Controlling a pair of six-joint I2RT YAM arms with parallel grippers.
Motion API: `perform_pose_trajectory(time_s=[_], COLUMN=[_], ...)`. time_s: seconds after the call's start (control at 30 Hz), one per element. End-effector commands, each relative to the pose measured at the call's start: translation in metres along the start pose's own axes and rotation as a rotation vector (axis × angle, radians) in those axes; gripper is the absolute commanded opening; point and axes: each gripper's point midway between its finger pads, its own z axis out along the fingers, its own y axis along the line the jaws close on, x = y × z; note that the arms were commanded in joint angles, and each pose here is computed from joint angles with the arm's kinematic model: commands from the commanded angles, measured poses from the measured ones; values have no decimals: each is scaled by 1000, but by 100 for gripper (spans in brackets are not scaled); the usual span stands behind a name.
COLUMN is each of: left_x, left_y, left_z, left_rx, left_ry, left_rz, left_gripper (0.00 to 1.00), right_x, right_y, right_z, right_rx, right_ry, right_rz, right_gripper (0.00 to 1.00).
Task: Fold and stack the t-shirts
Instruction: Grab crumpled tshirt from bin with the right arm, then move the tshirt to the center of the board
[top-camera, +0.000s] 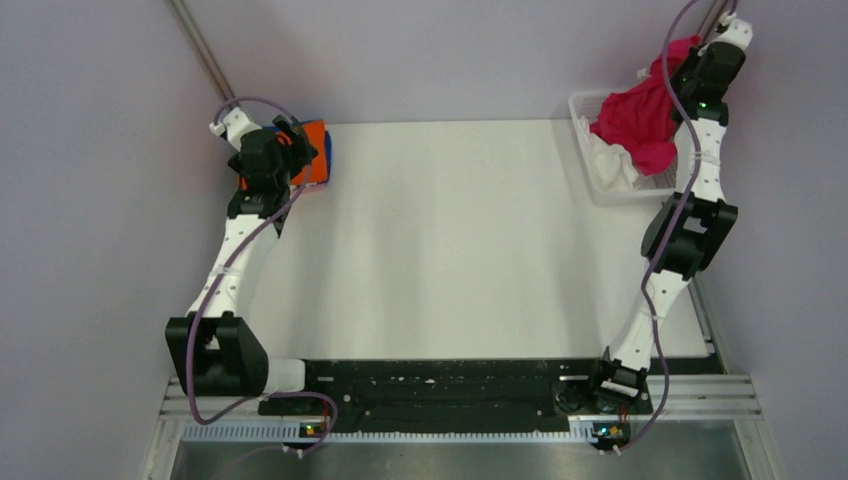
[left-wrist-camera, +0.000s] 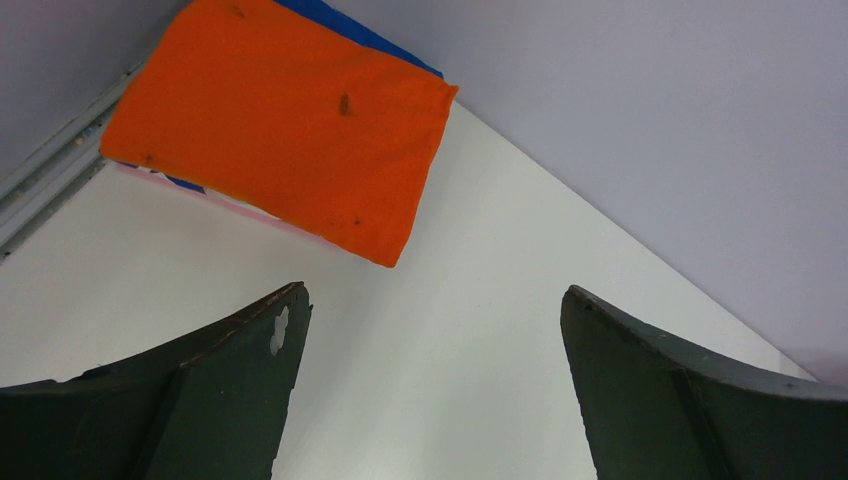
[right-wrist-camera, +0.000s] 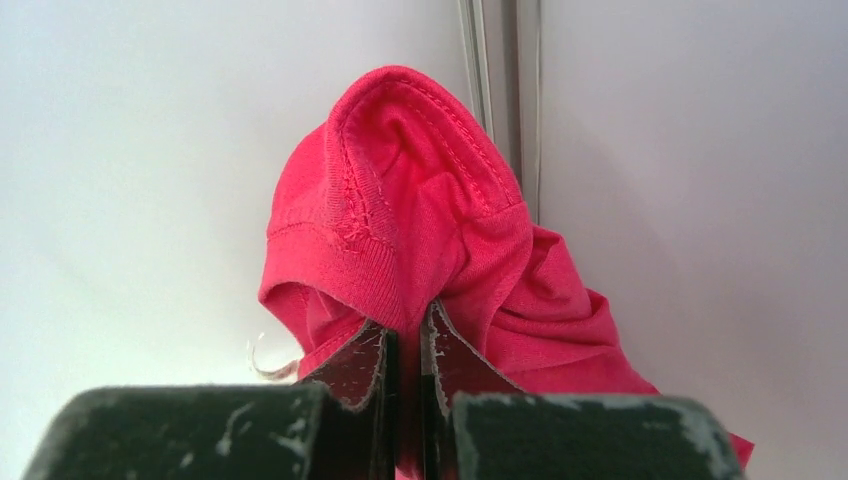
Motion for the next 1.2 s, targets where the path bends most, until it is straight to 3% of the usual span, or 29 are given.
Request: perform_pose_trajectory(time_s=[0.0,0.23,0.43,0.6,0.83,1.0,1.07,1.17], left_x=[-21,-25,-24,-22,-17,-9,-3,5], left_y=[0,0,-7,-4,12,18,20,24], left_z=[-23,-45,-64,-76,-88,-90,-89,-85], left_rx=[20,48,119,129,76,56,47,24], left_ry=[-63,-66,-61,-60,-60,-29,-10,16], left_rz=[34,37,27,21,19,-2,-8,-21], left_gripper=[99,99,99,99,99,99,99,99], right_x=[-151,-197,-222,-219,-167,-106,-78,-13], right_y=[27,67,138,208,307,359,360,334], right_z=[-53,-93,-152,-204,-290,-344,-342,-292], right_rx=[-45,-219,-533,-739,-1147,-1380,-1373,-1114], right_ry=[-371,-443,-431,-374,-215,-73,0,113], right_rz=[-69,-41,48,54,98,112,146,219], right_gripper=[0,0,0,0,0,1,1,7])
